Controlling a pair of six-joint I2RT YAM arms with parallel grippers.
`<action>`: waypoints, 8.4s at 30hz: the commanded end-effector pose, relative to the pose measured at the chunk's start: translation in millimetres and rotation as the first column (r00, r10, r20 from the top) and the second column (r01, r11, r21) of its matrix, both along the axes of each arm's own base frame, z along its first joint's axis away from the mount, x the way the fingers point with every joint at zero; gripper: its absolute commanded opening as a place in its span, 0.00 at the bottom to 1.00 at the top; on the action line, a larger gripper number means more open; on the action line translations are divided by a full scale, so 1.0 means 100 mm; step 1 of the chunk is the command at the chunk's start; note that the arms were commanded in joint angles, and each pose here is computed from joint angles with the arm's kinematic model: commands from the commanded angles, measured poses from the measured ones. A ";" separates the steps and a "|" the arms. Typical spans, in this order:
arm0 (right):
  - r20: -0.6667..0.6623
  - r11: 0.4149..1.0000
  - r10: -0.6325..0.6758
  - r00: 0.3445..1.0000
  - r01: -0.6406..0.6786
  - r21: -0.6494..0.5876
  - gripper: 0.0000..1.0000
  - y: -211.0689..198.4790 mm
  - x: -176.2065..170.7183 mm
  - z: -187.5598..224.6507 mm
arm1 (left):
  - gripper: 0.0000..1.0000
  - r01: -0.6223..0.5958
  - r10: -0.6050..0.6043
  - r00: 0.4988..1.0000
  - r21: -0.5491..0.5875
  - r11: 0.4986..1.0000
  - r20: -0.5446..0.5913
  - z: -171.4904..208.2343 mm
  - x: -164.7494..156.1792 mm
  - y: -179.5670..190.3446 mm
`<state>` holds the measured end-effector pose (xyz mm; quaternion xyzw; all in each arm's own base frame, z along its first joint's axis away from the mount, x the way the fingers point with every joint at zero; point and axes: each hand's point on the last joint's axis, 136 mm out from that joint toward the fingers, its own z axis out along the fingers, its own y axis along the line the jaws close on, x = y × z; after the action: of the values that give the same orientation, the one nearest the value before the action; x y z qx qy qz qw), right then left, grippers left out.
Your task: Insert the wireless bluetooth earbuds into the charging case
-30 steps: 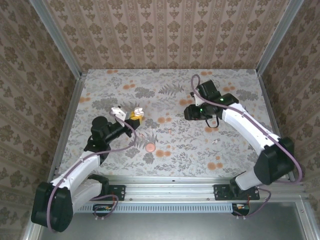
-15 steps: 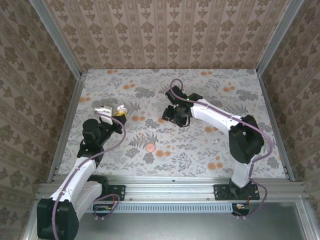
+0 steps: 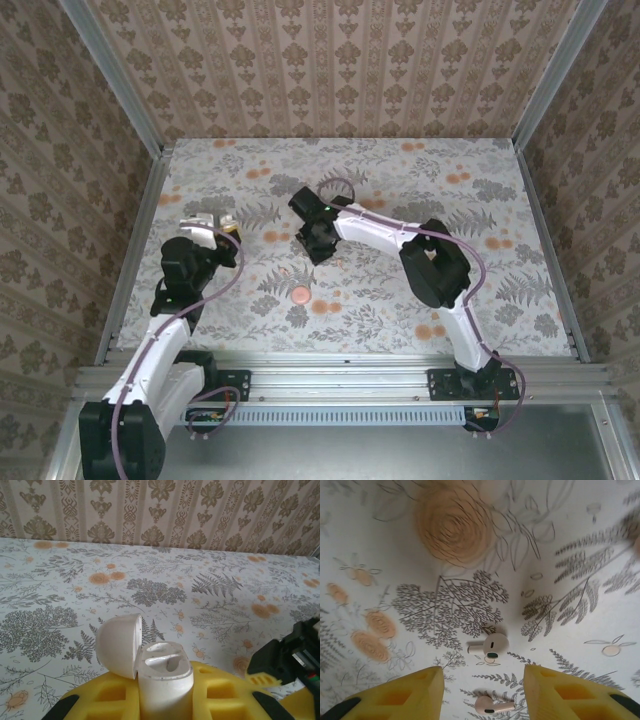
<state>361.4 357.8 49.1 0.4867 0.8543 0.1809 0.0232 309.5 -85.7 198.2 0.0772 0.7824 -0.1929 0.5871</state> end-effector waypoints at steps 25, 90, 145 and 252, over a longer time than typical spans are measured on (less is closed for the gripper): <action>-0.143 0.984 -0.164 0.976 0.152 -0.090 0.34 -0.06 -0.01 -0.38 | 0.13 -0.017 0.018 0.999 -0.036 0.999 0.049 0.19 0.02 0.05; 0.618 0.661 0.746 0.246 -0.383 -0.645 0.18 -0.83 -0.01 1.42 | 0.13 0.809 -0.811 0.569 -0.087 0.582 -0.134 -0.43 -0.46 -1.61; 0.379 0.215 0.794 -0.475 -0.364 -0.906 0.17 -0.13 -0.63 1.72 | 0.11 0.883 -0.884 0.466 0.041 0.467 0.043 0.00 -0.54 -1.79; 0.205 0.162 0.577 -0.790 -0.135 -0.978 0.46 -0.55 -0.93 1.83 | 0.09 0.854 -0.875 0.455 0.198 0.481 0.165 0.13 -0.70 -1.83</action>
<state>266.6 293.7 213.4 -0.5016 0.6100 0.2805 0.5455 248.9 -266.7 203.7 0.4923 0.5905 -0.4200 0.4822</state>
